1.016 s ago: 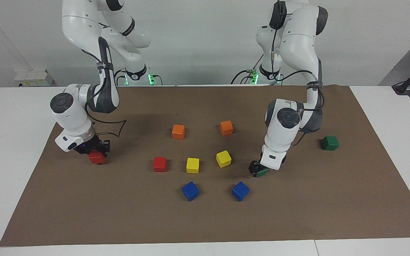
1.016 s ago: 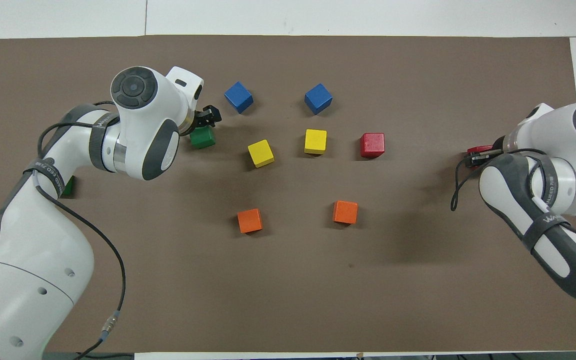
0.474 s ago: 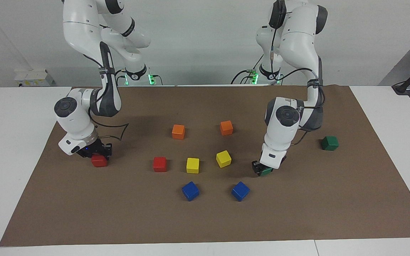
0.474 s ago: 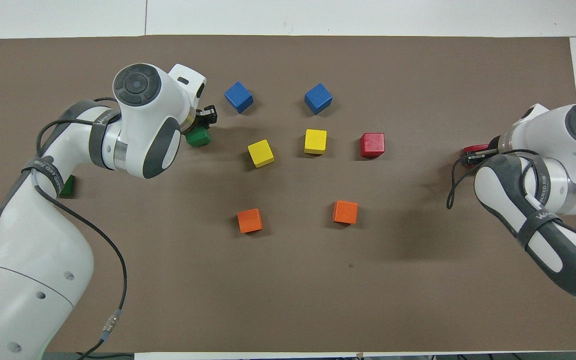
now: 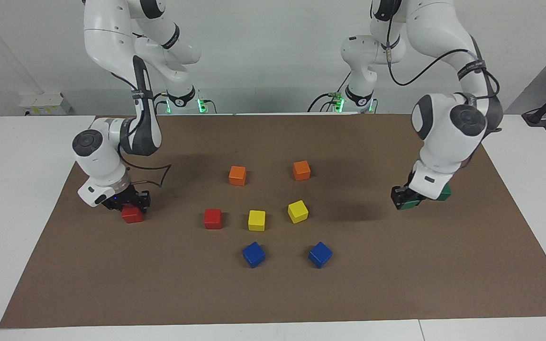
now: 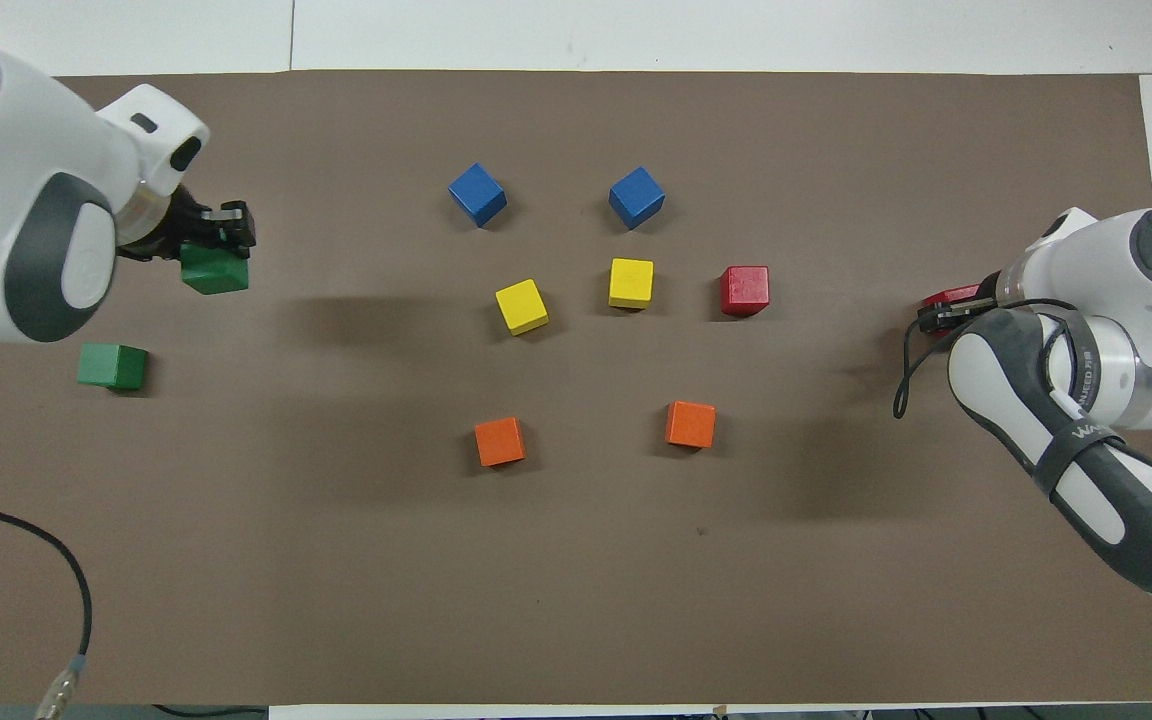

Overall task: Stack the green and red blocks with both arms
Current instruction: 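Carry the green cube onto the placed green cube with the left gripper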

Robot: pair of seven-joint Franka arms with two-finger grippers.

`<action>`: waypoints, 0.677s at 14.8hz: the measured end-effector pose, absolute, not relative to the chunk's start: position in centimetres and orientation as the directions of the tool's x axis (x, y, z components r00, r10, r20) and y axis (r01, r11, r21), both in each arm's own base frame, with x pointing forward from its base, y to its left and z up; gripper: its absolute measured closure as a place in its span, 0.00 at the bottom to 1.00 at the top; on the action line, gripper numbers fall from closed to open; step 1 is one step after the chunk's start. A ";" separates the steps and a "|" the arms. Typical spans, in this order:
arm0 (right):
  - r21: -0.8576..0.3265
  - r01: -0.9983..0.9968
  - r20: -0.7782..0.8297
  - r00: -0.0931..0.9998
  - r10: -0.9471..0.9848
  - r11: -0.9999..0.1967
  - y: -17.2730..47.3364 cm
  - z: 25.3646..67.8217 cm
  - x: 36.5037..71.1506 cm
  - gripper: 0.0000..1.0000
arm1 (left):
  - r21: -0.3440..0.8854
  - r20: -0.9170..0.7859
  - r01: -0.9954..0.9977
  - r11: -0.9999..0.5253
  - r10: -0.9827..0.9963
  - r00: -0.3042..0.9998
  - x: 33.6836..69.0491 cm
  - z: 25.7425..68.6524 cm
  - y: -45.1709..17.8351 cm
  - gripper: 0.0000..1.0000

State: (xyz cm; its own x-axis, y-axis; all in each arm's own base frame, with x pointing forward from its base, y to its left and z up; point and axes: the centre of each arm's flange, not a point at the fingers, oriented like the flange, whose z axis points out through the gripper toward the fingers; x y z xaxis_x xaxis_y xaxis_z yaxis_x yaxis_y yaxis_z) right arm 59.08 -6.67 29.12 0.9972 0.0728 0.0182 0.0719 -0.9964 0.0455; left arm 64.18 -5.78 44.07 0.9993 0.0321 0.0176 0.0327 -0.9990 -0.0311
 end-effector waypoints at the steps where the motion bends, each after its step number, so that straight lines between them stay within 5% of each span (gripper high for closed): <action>1: 0.046 0.072 0.018 0.997 0.073 -0.996 -6.7 29.1 59.1 0.12 | -0.033 0.007 -0.007 -0.999 -0.007 1.000 63.4 44.1 -3.1 0.45; 3: 0.046 0.074 0.020 0.997 0.075 -0.996 -6.6 29.2 59.1 0.00 | -0.031 -0.017 -0.077 -0.997 -0.076 0.997 61.9 43.7 2.2 0.45; 7: 0.046 0.082 0.026 0.996 0.083 -0.996 -6.1 30.4 59.8 0.00 | -0.019 0.024 -0.173 -0.985 -0.174 0.985 59.8 41.5 9.8 0.45; 10: 0.048 0.092 0.004 0.996 0.092 -0.995 -5.3 35.9 61.1 0.00 | -0.029 0.059 -0.196 -0.980 -0.197 0.979 58.1 38.7 11.1 0.45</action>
